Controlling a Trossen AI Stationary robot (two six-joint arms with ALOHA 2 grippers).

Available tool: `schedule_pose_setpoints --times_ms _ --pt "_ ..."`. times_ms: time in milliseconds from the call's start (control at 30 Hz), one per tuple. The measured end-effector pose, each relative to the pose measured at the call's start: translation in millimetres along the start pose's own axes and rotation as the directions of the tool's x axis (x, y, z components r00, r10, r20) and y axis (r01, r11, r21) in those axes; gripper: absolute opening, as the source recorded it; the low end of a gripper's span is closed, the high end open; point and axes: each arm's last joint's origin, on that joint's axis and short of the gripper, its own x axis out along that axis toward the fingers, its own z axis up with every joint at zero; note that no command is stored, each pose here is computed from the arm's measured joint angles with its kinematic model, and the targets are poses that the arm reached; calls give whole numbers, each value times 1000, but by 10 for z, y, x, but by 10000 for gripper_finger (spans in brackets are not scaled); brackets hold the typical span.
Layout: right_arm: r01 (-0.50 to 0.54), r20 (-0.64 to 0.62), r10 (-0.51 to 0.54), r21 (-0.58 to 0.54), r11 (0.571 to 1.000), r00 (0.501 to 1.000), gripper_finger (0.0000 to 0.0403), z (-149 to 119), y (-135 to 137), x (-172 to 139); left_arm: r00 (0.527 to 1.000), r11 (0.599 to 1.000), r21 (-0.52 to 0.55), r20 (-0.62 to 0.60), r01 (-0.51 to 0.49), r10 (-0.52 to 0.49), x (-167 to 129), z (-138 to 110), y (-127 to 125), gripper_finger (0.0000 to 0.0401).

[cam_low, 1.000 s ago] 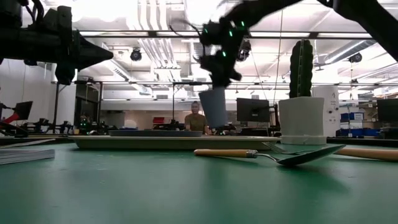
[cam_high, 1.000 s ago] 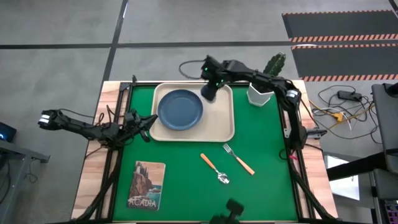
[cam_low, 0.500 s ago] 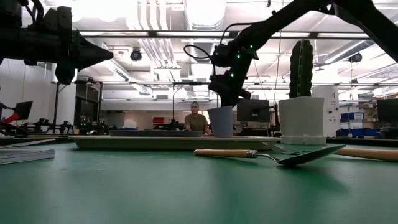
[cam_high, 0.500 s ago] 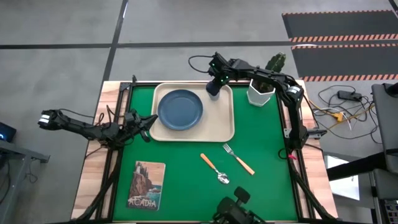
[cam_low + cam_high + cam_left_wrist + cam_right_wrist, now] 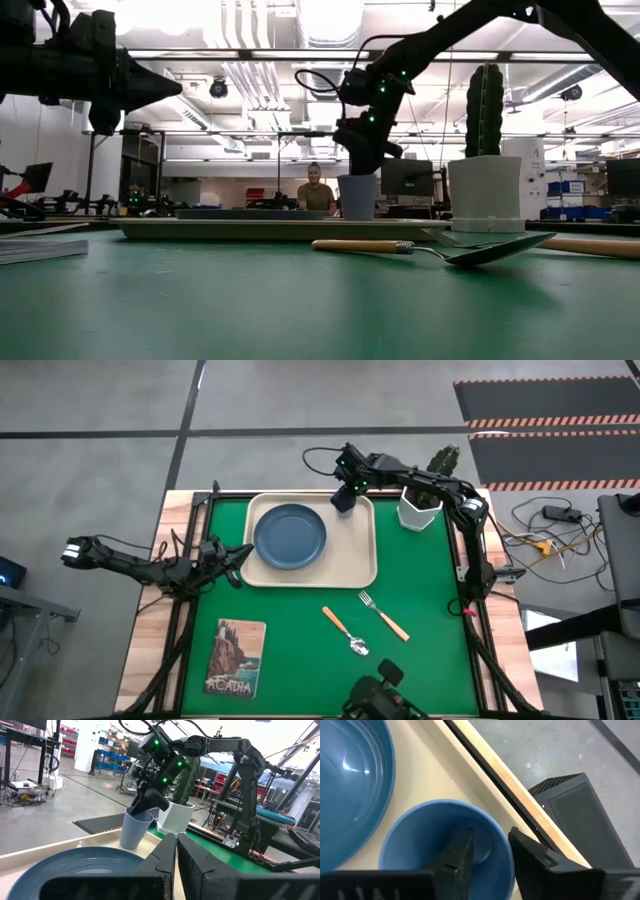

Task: Pick and place plate/cup/fork/spoon on tray
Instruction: Put the blue cup on the white tray, then put the yellow fork on the white tray

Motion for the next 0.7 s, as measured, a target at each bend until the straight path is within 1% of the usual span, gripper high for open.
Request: schedule_pose_setpoints --times_ms 200,400,533,700 --pt "0 28 0 8 1000 1000 132 119 -5 -266 1000 1000 1 1 0 0 1 3 -1 0" --pt "-17 19 16 35 999 1000 127 187 110 -704 1000 1000 0 4 -2 2 0 7 1 0" --pt "-65 -5 65 28 997 998 119 129 339 -1008 1000 1000 1 3 -4 4 1 6 1 0" --pt "-212 -59 211 -12 977 976 110 -86 875 -1262 1000 1000 -1 5 -4 4 0 8 2 0"
